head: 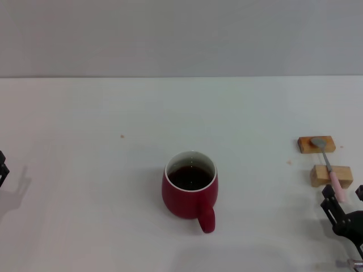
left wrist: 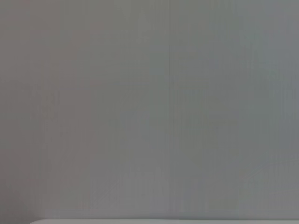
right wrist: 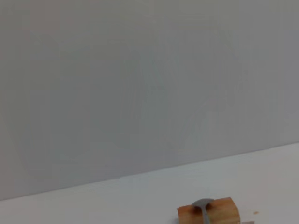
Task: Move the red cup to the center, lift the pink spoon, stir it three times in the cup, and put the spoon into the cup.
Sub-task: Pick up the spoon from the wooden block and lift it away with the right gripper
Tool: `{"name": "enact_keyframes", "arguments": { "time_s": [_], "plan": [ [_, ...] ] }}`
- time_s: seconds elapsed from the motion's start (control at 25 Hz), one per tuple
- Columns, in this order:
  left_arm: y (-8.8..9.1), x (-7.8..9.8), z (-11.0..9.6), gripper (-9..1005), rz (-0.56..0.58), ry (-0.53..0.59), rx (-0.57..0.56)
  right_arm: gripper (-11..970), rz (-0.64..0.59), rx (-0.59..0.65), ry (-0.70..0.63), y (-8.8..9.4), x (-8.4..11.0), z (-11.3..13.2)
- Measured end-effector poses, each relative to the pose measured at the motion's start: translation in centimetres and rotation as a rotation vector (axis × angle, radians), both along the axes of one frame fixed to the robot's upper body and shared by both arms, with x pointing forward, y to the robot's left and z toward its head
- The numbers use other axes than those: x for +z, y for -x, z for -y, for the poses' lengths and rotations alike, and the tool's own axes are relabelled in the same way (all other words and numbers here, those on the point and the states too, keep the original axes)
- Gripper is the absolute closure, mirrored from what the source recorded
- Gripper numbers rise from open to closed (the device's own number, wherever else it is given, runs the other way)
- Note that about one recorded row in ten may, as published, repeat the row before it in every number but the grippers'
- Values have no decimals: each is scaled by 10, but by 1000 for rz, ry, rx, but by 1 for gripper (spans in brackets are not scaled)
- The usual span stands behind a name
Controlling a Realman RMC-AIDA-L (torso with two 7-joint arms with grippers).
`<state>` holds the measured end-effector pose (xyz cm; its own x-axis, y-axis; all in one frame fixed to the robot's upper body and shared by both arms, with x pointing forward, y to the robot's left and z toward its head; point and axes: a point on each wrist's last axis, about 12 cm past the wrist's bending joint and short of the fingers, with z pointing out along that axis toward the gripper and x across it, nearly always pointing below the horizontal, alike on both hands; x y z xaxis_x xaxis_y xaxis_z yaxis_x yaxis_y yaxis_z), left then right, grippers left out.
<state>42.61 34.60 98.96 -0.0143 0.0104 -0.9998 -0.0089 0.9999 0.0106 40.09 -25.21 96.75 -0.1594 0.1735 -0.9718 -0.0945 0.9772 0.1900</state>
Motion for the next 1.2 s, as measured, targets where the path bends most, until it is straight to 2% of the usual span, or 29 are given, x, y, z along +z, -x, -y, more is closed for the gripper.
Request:
{"name": "enact_keyframes", "arguments": {
  "time_s": [0.8,1.0,1.2],
  "plan": [
    [4,-1,-1,144,-3,4,7,208,7,-30,-11,3,1,3],
    [5,-1,-2,144,-4,5,8,293,7,-23,-14,4,1,2],
    [5,-1,-2,144,-3,5,7,438,5,-17,-17,3,0,1]
  ]
}}
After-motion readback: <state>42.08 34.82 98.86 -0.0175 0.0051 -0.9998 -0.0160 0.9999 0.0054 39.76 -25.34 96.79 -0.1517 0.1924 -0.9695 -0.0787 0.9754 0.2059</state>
